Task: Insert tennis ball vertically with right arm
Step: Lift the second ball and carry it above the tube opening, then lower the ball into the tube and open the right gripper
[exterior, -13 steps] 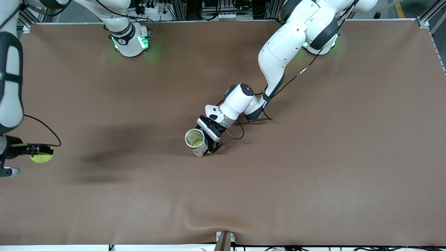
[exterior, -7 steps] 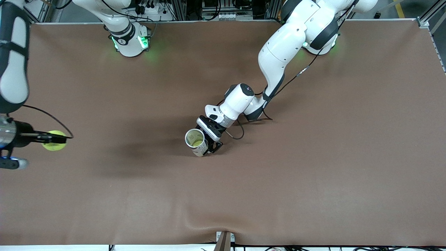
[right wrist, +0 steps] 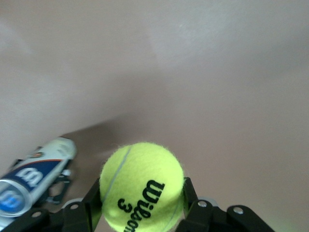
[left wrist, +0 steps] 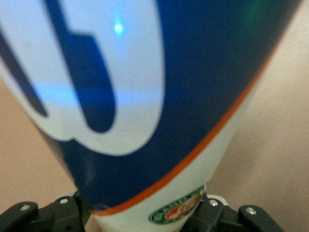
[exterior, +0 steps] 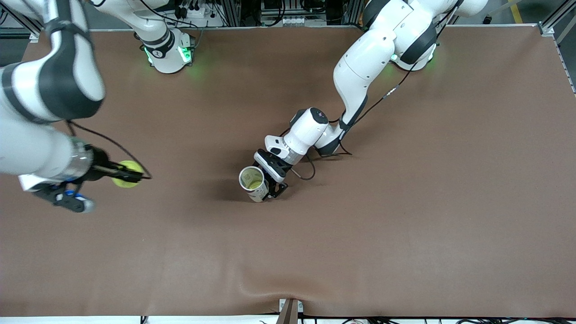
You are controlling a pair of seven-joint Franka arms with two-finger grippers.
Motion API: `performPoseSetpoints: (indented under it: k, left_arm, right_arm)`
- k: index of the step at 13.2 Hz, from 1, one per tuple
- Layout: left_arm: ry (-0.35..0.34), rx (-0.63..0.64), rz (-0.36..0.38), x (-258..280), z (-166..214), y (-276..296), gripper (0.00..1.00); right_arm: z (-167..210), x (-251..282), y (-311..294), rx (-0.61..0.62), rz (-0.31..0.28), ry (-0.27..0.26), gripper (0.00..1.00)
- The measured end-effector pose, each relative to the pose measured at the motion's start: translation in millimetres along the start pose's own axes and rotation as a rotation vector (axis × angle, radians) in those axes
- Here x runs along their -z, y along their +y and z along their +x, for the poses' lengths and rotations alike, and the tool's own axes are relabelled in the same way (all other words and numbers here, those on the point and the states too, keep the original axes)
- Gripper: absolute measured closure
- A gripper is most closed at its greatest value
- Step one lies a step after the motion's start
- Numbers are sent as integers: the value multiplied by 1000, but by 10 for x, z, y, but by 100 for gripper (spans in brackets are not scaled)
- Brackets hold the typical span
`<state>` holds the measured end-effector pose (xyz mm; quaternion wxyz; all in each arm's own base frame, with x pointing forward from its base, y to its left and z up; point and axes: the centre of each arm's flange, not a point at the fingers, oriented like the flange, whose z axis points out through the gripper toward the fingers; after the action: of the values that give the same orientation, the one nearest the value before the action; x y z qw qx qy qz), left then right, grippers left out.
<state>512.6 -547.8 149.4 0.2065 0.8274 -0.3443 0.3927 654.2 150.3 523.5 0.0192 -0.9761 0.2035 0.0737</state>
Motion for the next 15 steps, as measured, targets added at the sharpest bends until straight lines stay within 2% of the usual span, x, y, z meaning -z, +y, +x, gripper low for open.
performPoseSetpoints:
  k: [4,7,11,15]
  left_arm:
    - [0,-1,0,-2,-3,4,21]
    - [0,-1,0,-3,-6,6,21]
    - [0,-3,0,-3,-7,9,21]
    - [1,-3,1,-3,-8,9,21]
  right_arm:
    - [-643,-98,-965,-104,50,71,33]
    - [-942,-491,-1589,-177,97,106,33]
    - [-1055,-1092,-1998,-221,93,106,33]
    - [-1026,-1315,-2057,-224,76,104,33]
